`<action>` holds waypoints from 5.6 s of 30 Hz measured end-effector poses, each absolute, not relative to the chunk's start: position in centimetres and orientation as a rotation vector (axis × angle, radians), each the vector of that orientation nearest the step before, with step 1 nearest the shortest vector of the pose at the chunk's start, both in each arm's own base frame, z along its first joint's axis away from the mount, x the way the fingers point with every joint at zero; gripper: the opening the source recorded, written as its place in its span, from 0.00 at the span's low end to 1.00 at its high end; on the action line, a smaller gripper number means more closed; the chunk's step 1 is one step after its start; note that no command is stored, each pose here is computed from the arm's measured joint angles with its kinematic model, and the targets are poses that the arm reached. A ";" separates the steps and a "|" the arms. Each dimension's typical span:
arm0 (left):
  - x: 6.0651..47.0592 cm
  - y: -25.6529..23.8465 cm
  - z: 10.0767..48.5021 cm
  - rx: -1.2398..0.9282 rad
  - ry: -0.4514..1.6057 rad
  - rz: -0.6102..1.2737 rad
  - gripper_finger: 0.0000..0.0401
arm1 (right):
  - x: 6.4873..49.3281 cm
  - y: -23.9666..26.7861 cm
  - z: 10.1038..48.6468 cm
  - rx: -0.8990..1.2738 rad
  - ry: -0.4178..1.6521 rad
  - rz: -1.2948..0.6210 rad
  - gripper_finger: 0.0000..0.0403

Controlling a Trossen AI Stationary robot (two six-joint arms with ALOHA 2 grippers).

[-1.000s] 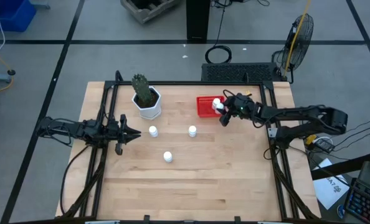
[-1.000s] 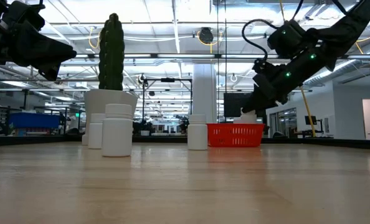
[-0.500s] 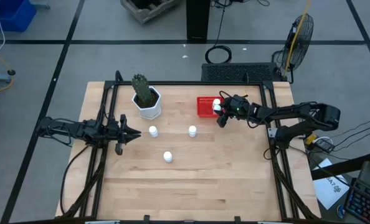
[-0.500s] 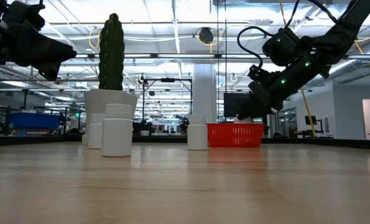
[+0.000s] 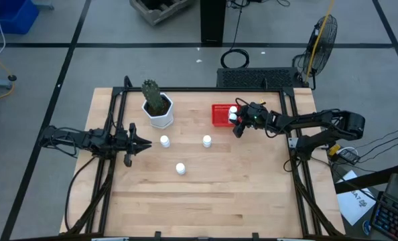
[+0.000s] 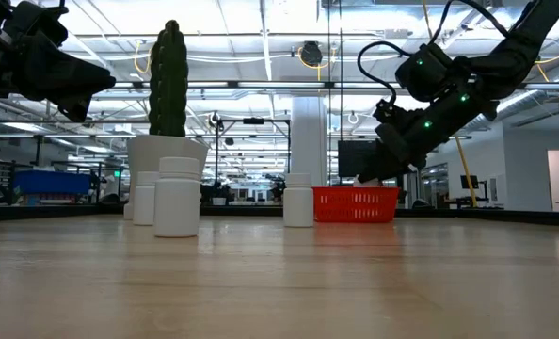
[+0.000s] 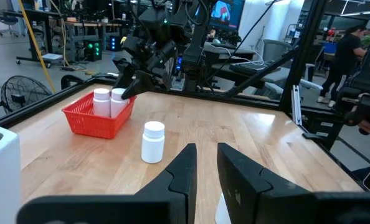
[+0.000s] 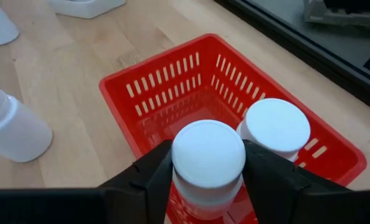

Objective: Pick and place pill bottles into a basket
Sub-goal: Put the white pill bottle into the red bin

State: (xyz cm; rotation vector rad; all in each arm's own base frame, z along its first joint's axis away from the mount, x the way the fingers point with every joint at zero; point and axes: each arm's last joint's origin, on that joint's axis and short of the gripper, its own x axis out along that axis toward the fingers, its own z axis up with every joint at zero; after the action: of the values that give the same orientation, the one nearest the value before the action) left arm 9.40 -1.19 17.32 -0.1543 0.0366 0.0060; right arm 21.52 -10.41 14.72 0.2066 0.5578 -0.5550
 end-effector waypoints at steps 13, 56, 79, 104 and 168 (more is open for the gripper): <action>9.4 -1.2 17.3 -0.154 0.037 0.006 0.17 | 21.5 -10.4 14.7 0.207 0.559 -0.554 0.45; 9.4 -1.2 17.3 -0.154 0.037 0.006 0.17 | 23.4 -4.1 18.7 0.115 0.267 -0.274 0.55; 9.4 -1.2 17.3 -0.154 0.036 0.006 0.17 | 23.5 6.2 19.6 0.049 0.151 0.083 0.47; 9.4 -1.2 17.3 -0.154 0.036 0.006 0.17 | 13.7 3.5 19.5 0.064 0.077 -0.052 0.00; 12.0 -2.1 20.2 -0.271 -0.221 -0.033 0.17 | 11.2 2.0 17.4 0.132 -0.045 -0.114 0.01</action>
State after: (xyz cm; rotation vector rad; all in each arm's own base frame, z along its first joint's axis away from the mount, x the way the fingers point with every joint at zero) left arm 12.04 -2.11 20.23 -0.2707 -0.2206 -0.0325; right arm 11.16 2.00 17.44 0.1323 -0.0450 -0.1139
